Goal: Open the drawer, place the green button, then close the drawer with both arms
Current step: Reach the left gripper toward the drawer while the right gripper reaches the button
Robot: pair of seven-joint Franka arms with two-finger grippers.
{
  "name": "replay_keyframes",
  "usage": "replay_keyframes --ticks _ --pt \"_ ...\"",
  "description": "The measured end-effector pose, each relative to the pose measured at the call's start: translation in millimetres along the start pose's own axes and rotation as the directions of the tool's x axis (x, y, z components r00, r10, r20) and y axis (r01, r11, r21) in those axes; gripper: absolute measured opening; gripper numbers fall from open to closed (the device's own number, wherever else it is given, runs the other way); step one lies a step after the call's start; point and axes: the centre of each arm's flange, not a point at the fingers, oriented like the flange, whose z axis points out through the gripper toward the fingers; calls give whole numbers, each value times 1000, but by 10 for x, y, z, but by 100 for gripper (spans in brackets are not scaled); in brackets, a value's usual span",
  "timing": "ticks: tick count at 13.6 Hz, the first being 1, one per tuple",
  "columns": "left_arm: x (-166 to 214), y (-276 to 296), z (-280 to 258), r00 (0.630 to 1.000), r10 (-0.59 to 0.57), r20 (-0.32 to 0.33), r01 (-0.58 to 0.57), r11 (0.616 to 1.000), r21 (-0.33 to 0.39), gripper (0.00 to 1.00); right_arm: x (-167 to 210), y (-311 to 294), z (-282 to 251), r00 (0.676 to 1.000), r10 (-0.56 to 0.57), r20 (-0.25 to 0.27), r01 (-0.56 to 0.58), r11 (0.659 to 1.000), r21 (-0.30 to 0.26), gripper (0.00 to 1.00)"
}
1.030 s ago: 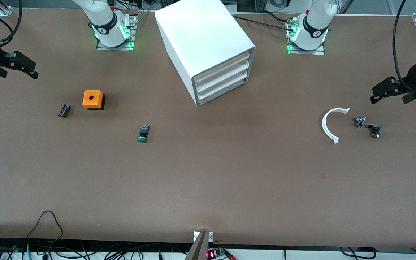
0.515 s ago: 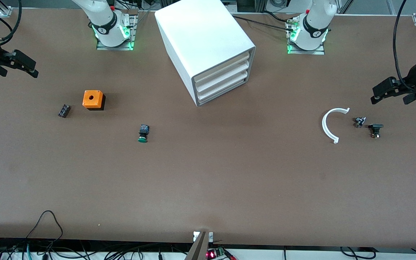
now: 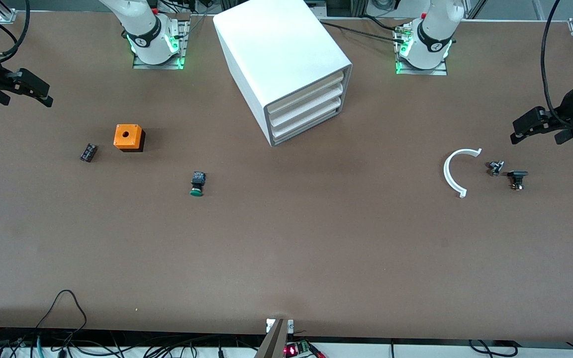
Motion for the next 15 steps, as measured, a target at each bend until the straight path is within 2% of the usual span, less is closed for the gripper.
replay_keyframes --ticks 4,7,11,15 --pt "11 6 -14 1000 0 -7 0 1000 -6 100 6 0 -11 1000 0 -4 0 1000 0 100" --pt "40 127 172 999 14 31 -13 999 -34 100 90 -6 31 1000 0 4 0 1000 -2 100" --pt "116 569 720 988 89 129 -84 996 -41 100 356 -210 423 997 -34 74 35 999 -10 100" --pt "103 1105 1712 938 172 300 -164 985 -49 100 537 -330 583 994 -52 97 54 998 -14 100"
